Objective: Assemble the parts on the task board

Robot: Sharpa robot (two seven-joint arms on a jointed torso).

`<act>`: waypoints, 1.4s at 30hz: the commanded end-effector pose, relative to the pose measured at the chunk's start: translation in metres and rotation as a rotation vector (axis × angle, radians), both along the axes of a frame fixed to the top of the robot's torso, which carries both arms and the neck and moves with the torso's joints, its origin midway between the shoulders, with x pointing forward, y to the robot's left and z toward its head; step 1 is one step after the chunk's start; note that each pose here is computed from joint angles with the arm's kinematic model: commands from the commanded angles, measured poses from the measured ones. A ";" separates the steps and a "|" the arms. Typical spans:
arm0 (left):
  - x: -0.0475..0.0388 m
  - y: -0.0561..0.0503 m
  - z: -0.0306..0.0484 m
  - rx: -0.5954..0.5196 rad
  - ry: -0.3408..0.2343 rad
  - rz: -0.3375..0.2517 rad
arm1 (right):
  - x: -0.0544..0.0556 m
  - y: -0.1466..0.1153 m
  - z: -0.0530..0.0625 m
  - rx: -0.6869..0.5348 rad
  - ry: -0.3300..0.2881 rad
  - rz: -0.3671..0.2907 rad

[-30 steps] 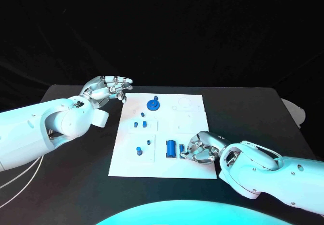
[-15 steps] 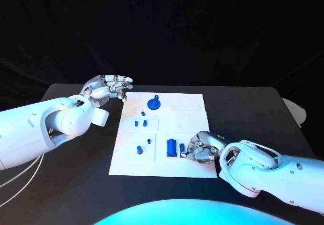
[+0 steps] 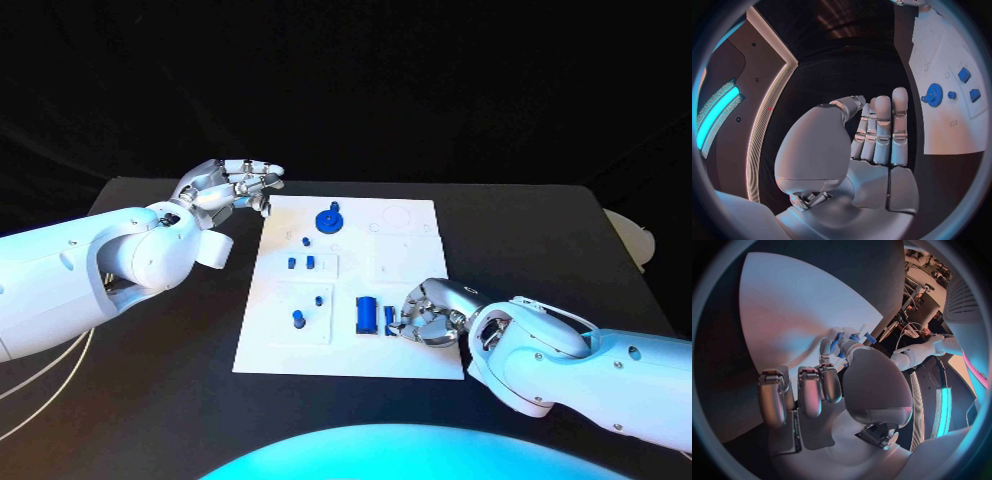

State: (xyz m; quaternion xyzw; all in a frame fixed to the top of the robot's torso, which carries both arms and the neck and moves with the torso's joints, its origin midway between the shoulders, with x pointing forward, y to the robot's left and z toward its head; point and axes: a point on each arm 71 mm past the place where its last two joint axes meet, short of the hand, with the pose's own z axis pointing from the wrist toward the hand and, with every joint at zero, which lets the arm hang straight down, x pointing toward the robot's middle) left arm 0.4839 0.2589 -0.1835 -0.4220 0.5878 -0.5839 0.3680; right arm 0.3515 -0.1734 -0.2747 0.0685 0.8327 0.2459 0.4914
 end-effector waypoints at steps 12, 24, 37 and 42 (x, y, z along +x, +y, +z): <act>-0.0003 -0.002 0.0009 -0.013 -0.003 -0.011 | 0.004 -0.005 0.010 0.165 -0.103 -0.043; 0.0031 -0.002 -0.0024 -0.038 0.002 0.019 | 0.039 -0.025 0.043 0.598 -0.200 -0.066; 0.0219 0.001 -0.0133 -0.062 -0.022 0.196 | 0.128 -0.072 0.044 0.858 -0.149 -0.314; 0.0316 -0.003 -0.0218 -0.074 -0.024 0.237 | 0.156 -0.079 0.041 0.891 -0.167 -0.325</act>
